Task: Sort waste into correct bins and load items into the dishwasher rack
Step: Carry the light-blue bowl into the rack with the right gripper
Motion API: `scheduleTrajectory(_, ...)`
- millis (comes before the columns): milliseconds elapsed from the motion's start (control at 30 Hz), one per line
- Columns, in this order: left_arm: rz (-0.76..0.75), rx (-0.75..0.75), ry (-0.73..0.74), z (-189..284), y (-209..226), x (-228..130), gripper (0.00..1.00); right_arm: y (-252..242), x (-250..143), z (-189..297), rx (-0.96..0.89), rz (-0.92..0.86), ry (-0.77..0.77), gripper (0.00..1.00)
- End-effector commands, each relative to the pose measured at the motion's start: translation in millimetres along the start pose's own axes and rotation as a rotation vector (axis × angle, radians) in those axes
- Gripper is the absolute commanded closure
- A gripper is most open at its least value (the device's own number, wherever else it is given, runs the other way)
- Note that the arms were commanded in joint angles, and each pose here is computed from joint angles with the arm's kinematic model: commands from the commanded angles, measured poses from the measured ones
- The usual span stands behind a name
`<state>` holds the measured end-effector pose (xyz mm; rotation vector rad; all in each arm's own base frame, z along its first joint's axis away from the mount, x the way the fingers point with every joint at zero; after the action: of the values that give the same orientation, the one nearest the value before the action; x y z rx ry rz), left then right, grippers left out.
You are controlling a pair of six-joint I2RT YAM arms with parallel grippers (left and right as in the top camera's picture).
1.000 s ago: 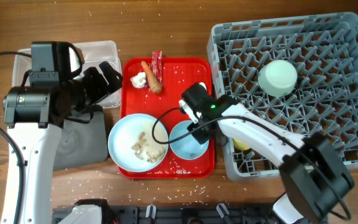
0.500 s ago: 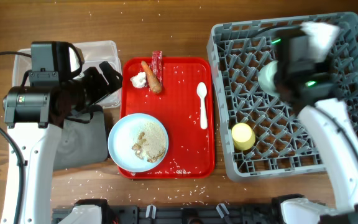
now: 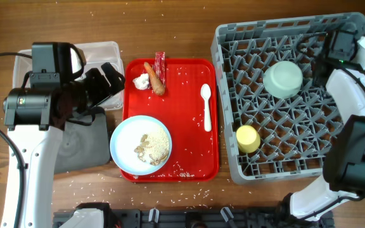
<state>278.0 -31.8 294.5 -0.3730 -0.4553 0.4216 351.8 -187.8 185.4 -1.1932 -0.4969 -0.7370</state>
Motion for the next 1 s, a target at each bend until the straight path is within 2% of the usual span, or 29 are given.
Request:
scheduleTrajectory(0, 0.008, 0.010, -0.008, 0.3, 2.2, 2.3, 0.00, 34.4, -7.5, 34.6, 0.084, 0.127, -0.050, 0.96)
scheduleTrajectory(167, 0.008, 0.011, -0.008, 0.3, 2.2, 2.3, 0.00, 51.3, -17.5, 79.3, 0.155, 0.223, -0.113, 0.95)
scheduleTrajectory(233, 0.008, 0.011, -0.008, 0.3, 2.2, 2.3, 0.00, 52.7, -19.0, 84.8, 0.162, 0.247, -0.122, 0.74)
scheduleTrajectory(267, 0.008, 0.010, -0.008, 0.3, 2.2, 2.3, 0.00, 51.3, -20.1, 86.6, 0.157, 0.264, -0.123, 0.73)
scheduleTrajectory(333, 0.008, 0.010, -0.008, 0.3, 2.2, 2.3, 0.00, 47.7, -20.1, 92.6, 0.162, 0.278, -0.130, 0.55)
scheduleTrajectory(400, 0.008, 0.011, -0.008, 0.3, 2.2, 2.3, 0.00, 36.4, -10.6, 110.7, 0.196, 0.239, -0.168, 0.45)
scheduleTrajectory(467, 0.008, 0.011, -0.008, 0.3, 2.2, 2.3, 0.00, 25.4, -1.0, 134.0, 0.261, 0.191, -0.210, 0.41)
scheduleTrajectory(533, 0.008, 0.011, -0.008, 0.3, 2.2, 2.3, 0.00, 22.0, 2.1, 164.6, 0.419, 0.174, -0.235, 0.41)
scheduleTrajectory(633, 0.008, 0.010, -0.008, 0.3, 2.2, 2.3, 0.00, 39.9, -31.2, 272.8, 1.105, 0.440, -0.289, 0.41)
scheduleTrajectory(733, 0.008, 0.011, -0.008, 0.3, 2.2, 2.3, 0.00, 37.7, -82.5, 343.7, 1.491, 0.645, -0.241, 0.41)
scheduleTrajectory(833, 0.008, 0.011, -0.008, 0.3, 2.2, 2.3, 0.00, 45.6, -136.3, 371.4, 1.646, 0.837, -0.096, 0.40)
scheduleTrajectory(900, 0.008, 0.011, -0.008, 0.3, 2.2, 2.3, 0.00, 66.5, -162.6, 376.2, 1.625, 0.917, -0.054, 0.41)
scheduleTrajectory(967, 0.008, 0.011, -0.008, 0.3, 2.2, 2.3, 0.00, 84.6, -170.7, 371.8, 1.574, 0.885, -0.012, 0.41)
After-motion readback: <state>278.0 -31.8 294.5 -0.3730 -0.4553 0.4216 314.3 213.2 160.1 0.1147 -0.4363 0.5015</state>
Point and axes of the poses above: each gripper's point midway between its finger pads, its own z axis back along the fingers, its own y axis along the line the jaws close on, x = y × z, the point moved 6 cm from there along z, back along the fingers, and after that the axes turned 3 degrees about -z, right-handed, at the moved point
